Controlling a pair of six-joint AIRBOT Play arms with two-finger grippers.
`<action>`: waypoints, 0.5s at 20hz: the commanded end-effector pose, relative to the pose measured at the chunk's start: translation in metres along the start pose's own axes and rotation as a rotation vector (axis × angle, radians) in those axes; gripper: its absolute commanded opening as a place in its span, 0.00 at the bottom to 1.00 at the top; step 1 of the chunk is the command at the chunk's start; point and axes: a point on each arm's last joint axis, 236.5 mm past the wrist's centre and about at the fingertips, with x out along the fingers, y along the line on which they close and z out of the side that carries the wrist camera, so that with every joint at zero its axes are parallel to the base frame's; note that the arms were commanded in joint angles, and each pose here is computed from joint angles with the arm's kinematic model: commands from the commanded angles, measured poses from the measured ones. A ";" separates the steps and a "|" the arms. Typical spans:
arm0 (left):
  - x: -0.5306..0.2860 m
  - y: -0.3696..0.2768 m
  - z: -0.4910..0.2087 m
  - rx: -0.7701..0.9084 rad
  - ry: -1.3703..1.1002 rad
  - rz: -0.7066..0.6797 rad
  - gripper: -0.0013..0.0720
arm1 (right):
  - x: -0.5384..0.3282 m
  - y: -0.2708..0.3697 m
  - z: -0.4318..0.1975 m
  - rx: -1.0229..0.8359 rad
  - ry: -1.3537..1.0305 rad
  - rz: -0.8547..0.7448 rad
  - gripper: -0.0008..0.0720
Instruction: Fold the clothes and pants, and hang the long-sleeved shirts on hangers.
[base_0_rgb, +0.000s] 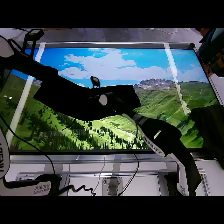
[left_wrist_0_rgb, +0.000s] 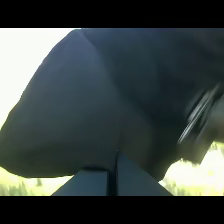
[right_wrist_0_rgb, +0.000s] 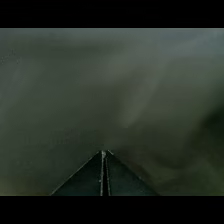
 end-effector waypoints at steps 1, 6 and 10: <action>0.015 -0.004 0.012 -0.039 -0.031 -0.036 0.03 | 0.022 0.044 -0.030 0.050 -0.015 0.084 0.04; 0.048 -0.057 0.031 -0.170 -0.055 -0.302 0.03 | 0.009 0.033 -0.029 0.030 0.036 0.049 0.04; 0.076 -0.123 0.037 -0.181 -0.017 -0.452 0.03 | -0.067 -0.064 0.051 -0.148 -0.007 -0.230 0.04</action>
